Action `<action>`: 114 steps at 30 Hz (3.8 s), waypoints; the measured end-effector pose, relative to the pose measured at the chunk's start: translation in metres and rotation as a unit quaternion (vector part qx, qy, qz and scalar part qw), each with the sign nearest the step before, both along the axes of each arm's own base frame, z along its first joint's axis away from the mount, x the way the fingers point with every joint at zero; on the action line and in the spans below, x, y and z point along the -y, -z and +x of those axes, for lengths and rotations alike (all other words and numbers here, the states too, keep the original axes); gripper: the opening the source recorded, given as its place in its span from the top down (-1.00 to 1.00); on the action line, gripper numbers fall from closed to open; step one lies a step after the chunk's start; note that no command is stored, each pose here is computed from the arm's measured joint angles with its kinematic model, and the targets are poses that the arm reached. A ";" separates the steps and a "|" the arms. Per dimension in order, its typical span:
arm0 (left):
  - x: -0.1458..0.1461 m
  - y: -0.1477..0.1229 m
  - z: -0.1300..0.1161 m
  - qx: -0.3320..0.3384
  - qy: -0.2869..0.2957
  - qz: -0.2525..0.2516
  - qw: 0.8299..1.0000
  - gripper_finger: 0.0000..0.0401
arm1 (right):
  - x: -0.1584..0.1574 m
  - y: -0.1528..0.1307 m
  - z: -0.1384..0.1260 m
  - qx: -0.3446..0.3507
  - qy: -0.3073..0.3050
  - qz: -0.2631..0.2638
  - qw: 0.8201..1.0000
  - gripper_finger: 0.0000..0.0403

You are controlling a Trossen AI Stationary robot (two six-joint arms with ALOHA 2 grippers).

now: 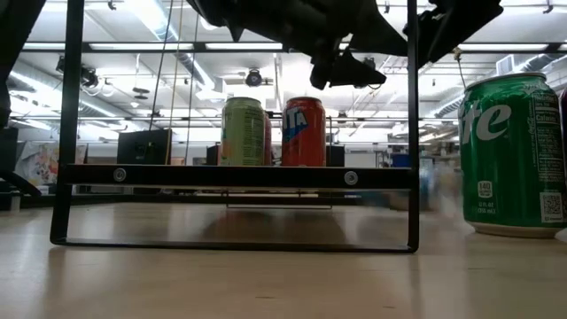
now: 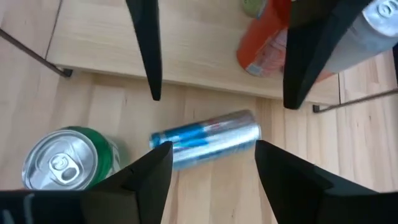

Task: Place canned beverage on shelf
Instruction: Put the blue soda can on the shelf

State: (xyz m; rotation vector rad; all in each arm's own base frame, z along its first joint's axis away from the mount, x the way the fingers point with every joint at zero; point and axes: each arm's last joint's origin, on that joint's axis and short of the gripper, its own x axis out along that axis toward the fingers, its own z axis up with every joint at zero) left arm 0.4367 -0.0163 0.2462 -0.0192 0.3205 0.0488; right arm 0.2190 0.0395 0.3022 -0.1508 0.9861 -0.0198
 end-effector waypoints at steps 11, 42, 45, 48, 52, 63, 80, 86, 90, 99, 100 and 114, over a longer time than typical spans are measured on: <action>0.006 -0.003 -0.007 -0.031 0.008 0.007 0.999 -0.96 | 0.017 0.035 0.002 -0.016 0.120 0.054 0.991 -0.14; 0.059 -0.038 -0.105 -0.258 -0.131 0.133 0.948 -0.72 | 0.047 0.133 0.076 -0.122 0.217 0.073 0.966 -0.65; 0.062 -0.040 -0.108 -0.254 -0.139 0.137 0.947 -0.72 | 0.049 0.140 0.077 -0.138 0.219 0.068 0.963 -0.59; 0.066 -0.039 -0.109 -0.255 -0.136 0.136 0.948 -0.72 | 0.051 0.145 0.077 -0.150 0.218 0.074 0.961 -0.49; 0.067 -0.039 -0.109 -0.253 -0.141 0.128 0.948 -0.72 | 0.055 0.148 0.078 -0.160 0.215 0.083 0.960 -0.34; 0.070 -0.040 -0.109 -0.245 -0.136 0.126 0.952 -0.72 | 0.060 0.140 0.069 -0.160 0.194 0.075 0.965 -0.25; 0.062 -0.055 -0.084 -0.132 -0.132 0.077 0.979 -0.72 | 0.030 0.108 0.015 0.099 0.158 0.042 0.982 -0.26; 0.043 -0.045 -0.054 -0.079 -0.105 0.053 0.990 -0.72 | 0.018 0.108 0.002 0.185 0.162 -0.012 0.969 -0.27; 0.026 -0.036 -0.040 -0.063 -0.125 0.063 0.988 -0.72 | 0.008 0.112 -0.003 0.215 0.162 -0.057 0.961 -0.27; 0.004 -0.046 -0.032 0.009 -0.171 0.026 0.985 -0.72 | -0.018 0.107 -0.012 0.257 0.193 -0.217 0.922 -0.27; 0.004 -0.048 -0.032 0.018 -0.179 0.027 0.983 -0.72 | -0.020 0.106 -0.014 0.259 0.200 -0.235 0.915 -0.27; -0.003 -0.051 -0.018 0.096 -0.173 0.029 0.980 -0.78 | -0.030 0.086 -0.012 0.305 0.222 -0.310 0.873 -0.27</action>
